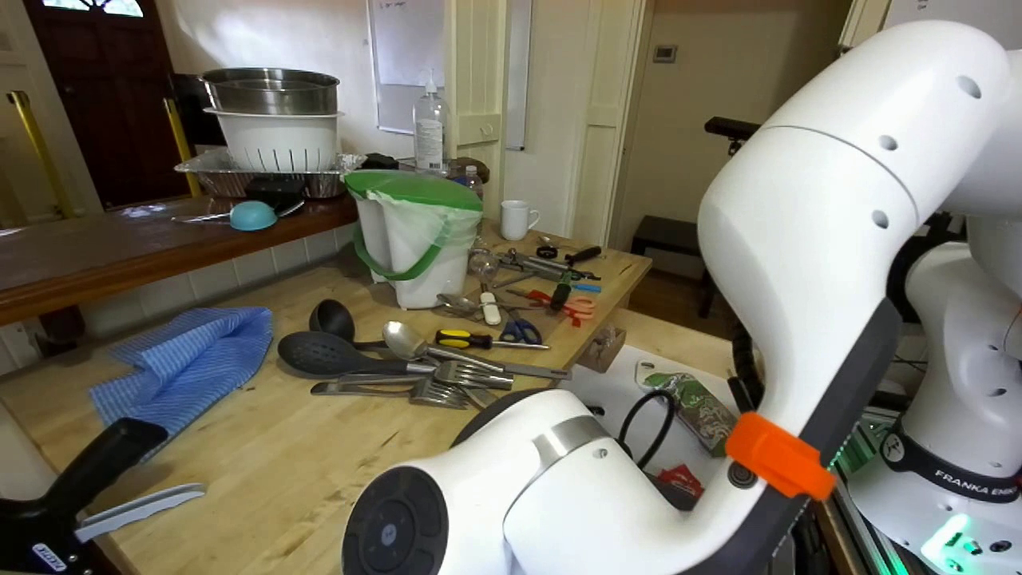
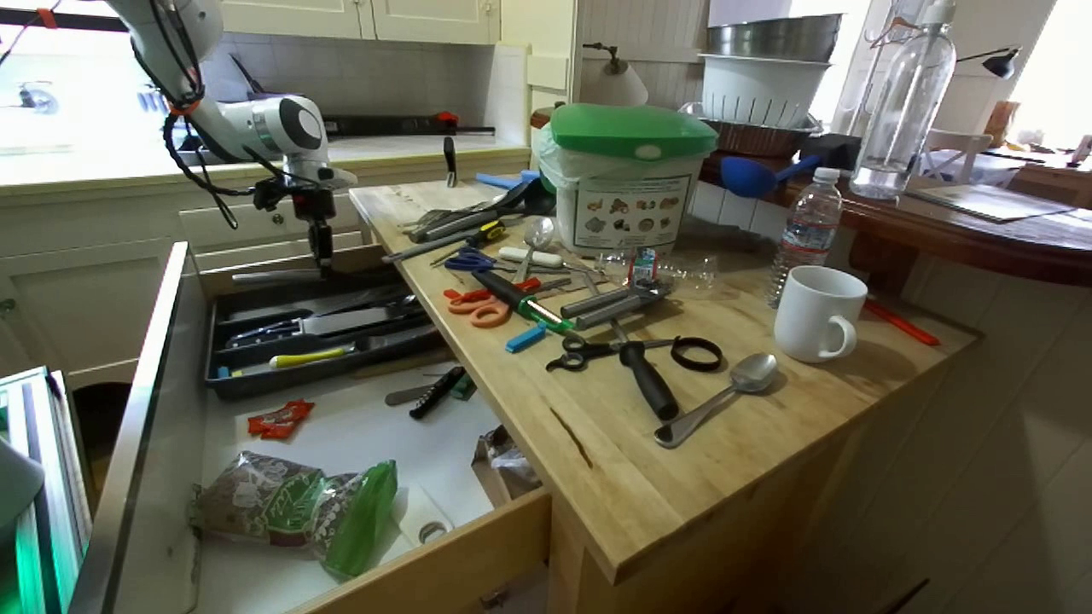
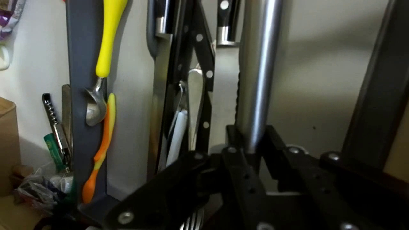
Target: Place the big spoon on the left in the left panel of the cutlery rack in the drawer
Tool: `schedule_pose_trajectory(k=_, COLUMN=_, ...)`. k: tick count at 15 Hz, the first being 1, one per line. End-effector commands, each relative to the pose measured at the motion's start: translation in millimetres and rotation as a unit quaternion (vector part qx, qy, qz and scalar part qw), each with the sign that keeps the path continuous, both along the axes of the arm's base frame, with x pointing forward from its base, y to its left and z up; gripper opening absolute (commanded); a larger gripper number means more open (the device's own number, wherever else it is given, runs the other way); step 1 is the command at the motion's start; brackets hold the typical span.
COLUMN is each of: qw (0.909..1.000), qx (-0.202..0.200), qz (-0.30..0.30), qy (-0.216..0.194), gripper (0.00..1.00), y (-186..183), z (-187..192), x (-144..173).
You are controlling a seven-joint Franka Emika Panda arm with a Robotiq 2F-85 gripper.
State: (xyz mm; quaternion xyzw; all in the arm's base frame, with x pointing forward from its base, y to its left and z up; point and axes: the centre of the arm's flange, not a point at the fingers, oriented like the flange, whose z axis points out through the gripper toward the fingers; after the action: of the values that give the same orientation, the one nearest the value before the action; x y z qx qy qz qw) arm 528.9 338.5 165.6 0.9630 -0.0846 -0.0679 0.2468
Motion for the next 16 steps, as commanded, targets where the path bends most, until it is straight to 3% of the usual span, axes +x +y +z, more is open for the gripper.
schedule_pose_trajectory(k=1, qw=0.9986, qx=-0.03, qz=-0.037, qy=-0.021, gripper=0.06, y=21, z=-11, x=-14)
schedule_pose_trajectory(k=5, qw=0.9964, qx=-0.057, qz=-0.06, qy=-0.02, gripper=0.06, y=26, z=-24, x=-1)
schedule_pose_trajectory(k=8, qw=0.997, qx=-0.062, qz=-0.044, qy=-0.013, gripper=0.06, y=17, z=-26, x=11)
schedule_pose_trajectory(k=14, qw=0.9954, qx=-0.066, qz=0.065, qy=0.023, gripper=0.06, y=15, z=-32, x=26)
schedule_pose_trajectory(k=16, qw=0.9937, qx=-0.075, qz=0.075, qy=0.036, gripper=0.06, y=20, z=-33, x=25)
